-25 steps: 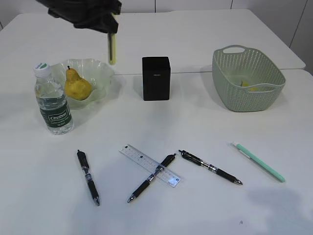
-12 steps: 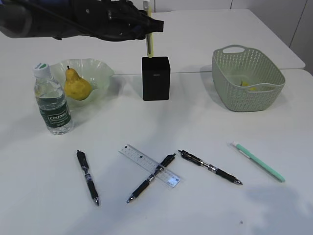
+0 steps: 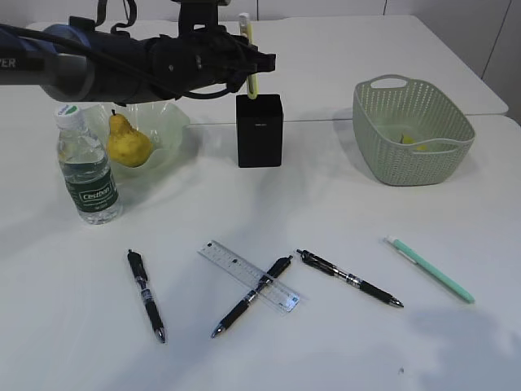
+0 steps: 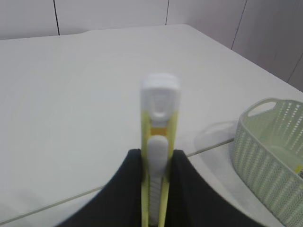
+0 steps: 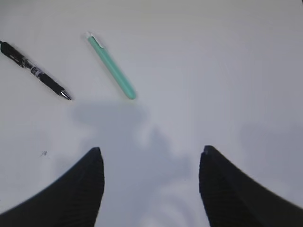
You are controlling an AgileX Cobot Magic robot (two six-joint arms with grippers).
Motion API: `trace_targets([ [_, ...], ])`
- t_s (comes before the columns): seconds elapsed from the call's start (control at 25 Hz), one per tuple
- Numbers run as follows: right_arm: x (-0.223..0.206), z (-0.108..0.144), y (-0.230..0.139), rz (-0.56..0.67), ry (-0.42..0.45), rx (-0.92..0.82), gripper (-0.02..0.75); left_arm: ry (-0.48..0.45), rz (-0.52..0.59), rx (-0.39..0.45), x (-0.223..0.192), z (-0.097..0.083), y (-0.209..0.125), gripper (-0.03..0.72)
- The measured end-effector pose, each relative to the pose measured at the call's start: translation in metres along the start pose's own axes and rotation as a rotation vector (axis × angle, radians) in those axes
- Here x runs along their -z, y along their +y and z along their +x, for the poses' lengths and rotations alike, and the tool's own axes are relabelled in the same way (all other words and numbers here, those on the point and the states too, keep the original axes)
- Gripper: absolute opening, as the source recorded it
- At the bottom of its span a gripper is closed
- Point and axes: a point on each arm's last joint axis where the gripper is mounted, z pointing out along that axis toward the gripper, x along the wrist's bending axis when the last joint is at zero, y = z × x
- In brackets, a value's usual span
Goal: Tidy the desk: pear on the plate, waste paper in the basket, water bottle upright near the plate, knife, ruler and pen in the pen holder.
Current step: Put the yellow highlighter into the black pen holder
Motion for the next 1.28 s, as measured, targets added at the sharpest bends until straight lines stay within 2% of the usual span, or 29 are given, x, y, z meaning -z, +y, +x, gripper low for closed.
trace_targets([
  [0.48,0.000,0.000,0.001,-0.008,-0.001,0.001,0.496,-0.001,-0.028,0.001,-0.020,0.000,-0.006,0.096],
  [0.88,0.000,0.000,0.001,-0.008,-0.001,0.001,0.495,0.006,0.055,0.001,-0.033,0.004,-0.041,0.099],
  [1.28,0.000,0.000,0.001,-0.008,-0.005,0.004,0.496,0.017,0.060,0.007,-0.034,0.010,-0.042,0.101],
])
